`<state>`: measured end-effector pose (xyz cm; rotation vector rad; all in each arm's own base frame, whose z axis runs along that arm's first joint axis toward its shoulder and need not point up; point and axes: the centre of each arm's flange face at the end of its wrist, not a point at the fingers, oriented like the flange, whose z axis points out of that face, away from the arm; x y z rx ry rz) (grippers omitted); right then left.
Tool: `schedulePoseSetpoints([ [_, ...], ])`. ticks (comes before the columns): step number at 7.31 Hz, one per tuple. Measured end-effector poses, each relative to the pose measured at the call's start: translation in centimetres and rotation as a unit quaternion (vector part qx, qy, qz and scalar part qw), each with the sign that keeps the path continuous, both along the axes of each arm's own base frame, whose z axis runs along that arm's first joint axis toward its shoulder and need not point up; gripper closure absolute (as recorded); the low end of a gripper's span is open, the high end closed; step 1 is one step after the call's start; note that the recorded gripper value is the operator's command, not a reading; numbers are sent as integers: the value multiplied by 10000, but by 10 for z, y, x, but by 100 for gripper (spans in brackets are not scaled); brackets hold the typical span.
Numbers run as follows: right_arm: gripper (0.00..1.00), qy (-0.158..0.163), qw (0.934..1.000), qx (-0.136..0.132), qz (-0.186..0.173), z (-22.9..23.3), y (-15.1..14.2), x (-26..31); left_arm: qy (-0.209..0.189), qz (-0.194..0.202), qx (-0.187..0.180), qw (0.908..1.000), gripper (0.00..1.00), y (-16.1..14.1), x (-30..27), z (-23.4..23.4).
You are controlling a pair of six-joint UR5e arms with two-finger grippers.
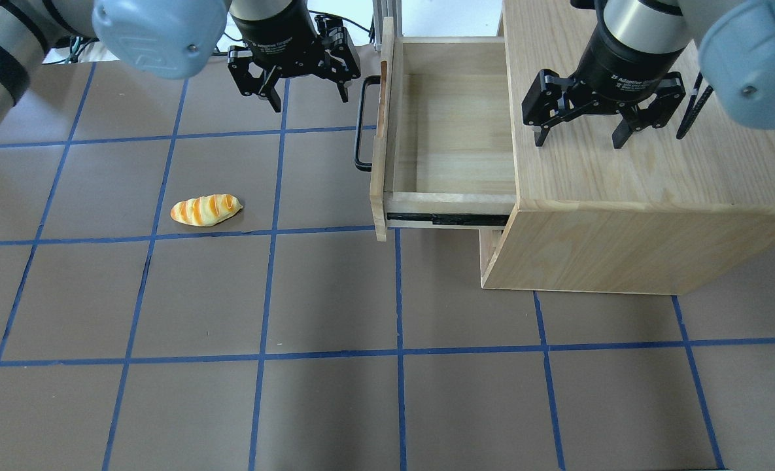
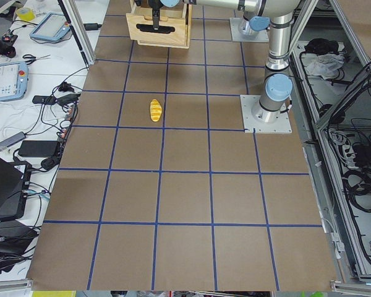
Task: Open upper drawer
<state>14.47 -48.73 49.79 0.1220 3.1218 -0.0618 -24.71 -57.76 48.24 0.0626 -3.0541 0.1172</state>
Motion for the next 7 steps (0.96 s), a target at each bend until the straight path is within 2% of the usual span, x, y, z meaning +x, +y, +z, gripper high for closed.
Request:
schedulePoseSetpoints([
  [2,0,2,10000,0,0,0,0,0,-133,-186,-102,9997,0,1,36,14],
  [4,0,2,10000,0,0,0,0,0,-321,-92,-93,9994,0,5,65,16],
  [7,0,3,10000,0,0,0,0,0,-312,198,54,9993,0,2,114,3],
])
